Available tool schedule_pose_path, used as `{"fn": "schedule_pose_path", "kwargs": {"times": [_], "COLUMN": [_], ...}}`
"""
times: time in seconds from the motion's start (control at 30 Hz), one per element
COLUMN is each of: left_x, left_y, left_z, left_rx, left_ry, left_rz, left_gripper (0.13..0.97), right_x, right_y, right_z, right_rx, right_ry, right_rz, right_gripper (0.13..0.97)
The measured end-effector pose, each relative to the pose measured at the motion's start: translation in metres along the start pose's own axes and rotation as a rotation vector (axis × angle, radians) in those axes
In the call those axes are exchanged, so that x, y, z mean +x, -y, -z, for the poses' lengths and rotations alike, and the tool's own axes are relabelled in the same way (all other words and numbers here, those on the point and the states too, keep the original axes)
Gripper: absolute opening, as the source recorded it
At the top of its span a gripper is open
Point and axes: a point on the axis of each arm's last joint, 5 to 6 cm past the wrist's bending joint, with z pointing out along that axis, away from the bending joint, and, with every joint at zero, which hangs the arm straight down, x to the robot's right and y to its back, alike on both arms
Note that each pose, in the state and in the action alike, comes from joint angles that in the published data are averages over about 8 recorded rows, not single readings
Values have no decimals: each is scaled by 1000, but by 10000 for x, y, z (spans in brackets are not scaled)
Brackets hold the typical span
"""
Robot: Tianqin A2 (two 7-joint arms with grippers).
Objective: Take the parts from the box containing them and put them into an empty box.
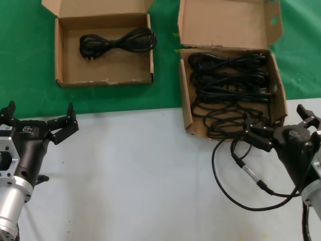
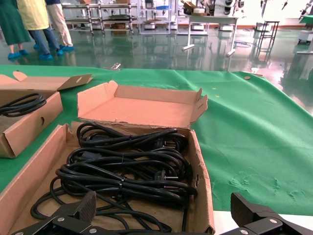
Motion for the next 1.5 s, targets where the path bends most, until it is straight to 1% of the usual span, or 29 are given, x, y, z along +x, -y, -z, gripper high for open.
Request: {"fn": "schedule_pose_path", "kwargs": {"times": [1.5], "left_x": [0], "left_y": [0], "left_z": [0], "left_rx": [0], "left_ry": [0], "left_rz": [0], "left_gripper": [966], "right_x": [0], "right_y": [0], "right_z": [0], "right_rx": [0], "right_ry": [0], "right_rz": [0], "right_gripper": [966]}}
